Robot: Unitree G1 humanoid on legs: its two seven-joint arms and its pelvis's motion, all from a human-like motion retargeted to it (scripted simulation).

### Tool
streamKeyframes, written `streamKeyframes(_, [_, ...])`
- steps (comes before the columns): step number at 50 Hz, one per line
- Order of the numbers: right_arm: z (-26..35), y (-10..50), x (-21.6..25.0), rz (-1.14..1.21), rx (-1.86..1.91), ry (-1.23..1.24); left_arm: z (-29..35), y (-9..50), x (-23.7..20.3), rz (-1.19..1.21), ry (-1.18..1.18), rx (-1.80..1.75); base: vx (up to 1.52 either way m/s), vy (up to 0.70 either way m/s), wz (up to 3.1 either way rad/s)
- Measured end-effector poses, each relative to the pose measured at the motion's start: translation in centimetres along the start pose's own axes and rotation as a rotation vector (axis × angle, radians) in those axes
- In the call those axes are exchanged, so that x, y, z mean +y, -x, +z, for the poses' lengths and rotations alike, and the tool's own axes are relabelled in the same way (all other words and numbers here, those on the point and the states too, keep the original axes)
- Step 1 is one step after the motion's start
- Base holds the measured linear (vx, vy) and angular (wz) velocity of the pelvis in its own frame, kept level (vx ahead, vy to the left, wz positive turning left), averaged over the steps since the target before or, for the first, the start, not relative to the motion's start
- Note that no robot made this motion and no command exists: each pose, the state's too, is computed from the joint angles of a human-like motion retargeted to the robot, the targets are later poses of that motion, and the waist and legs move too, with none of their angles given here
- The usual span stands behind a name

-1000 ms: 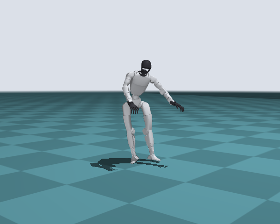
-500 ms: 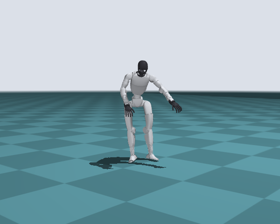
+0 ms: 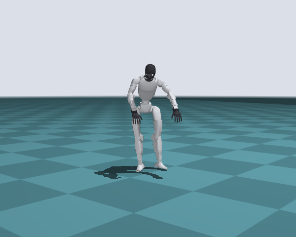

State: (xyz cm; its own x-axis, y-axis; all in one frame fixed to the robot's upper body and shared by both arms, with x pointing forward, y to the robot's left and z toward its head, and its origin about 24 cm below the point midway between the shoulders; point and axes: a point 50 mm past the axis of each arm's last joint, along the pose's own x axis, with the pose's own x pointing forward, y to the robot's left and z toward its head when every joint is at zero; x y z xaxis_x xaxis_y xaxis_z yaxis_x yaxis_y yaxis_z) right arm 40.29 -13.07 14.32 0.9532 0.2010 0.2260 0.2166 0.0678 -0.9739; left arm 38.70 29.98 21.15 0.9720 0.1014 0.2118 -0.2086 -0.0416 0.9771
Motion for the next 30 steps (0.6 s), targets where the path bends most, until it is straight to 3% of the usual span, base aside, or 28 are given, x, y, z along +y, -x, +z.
streamKeyframes(3, [0.2,-0.1,-0.2,-0.001,0.008,-0.025,-3.9,-0.1,1.9,0.025,0.041,0.27,0.01,-0.02,-0.05])
streamKeyframes(5, [0.2,-0.1,-0.2,0.011,0.009,-0.033,-3.0,-0.8,2.9,0.011,0.081,0.267,0.0,0.0,0.0])
streamKeyframes(8, [0.4,-0.1,0.0,0.03,0.014,-0.045,3.0,-2.5,3.7,0.001,0.102,0.031,-0.01,0.01,0.06])
streamKeyframes(10, [0.3,0.3,0.7,0.055,0.007,-0.062,8.5,-2.5,2.8,-0.032,-0.004,-0.217,-0.05,0.06,0.26])
streamKeyframes(15, [0.9,0.1,0.6,0.047,-0.005,-0.081,22.4,2.6,1.4,0.044,-0.253,-0.93,0.01,-0.02,-0.02])
streamKeyframes(19, [1.1,0.0,0.1,0.002,-0.032,-0.08,24.9,5.2,2.3,0.234,-0.406,-1.21,0.0,0.0,0.0])
streamKeyframes(22, [1.2,-0.2,-0.1,0.004,-0.037,-0.071,22.0,2.5,3.9,0.268,-0.404,-1.024,-0.05,0.03,-0.19])
streamKeyframes(27, [1.5,-0.5,0.1,0.064,-0.016,-0.047,13.1,-3.4,7.6,0.129,-0.041,-0.324,-0.05,0.02,-0.15])
streamKeyframes(30, [1.5,-0.7,-0.3,0.059,-0.017,-0.039,12.4,-3.8,8.9,0.179,-0.026,-0.246,0.0,0.0,0.0])
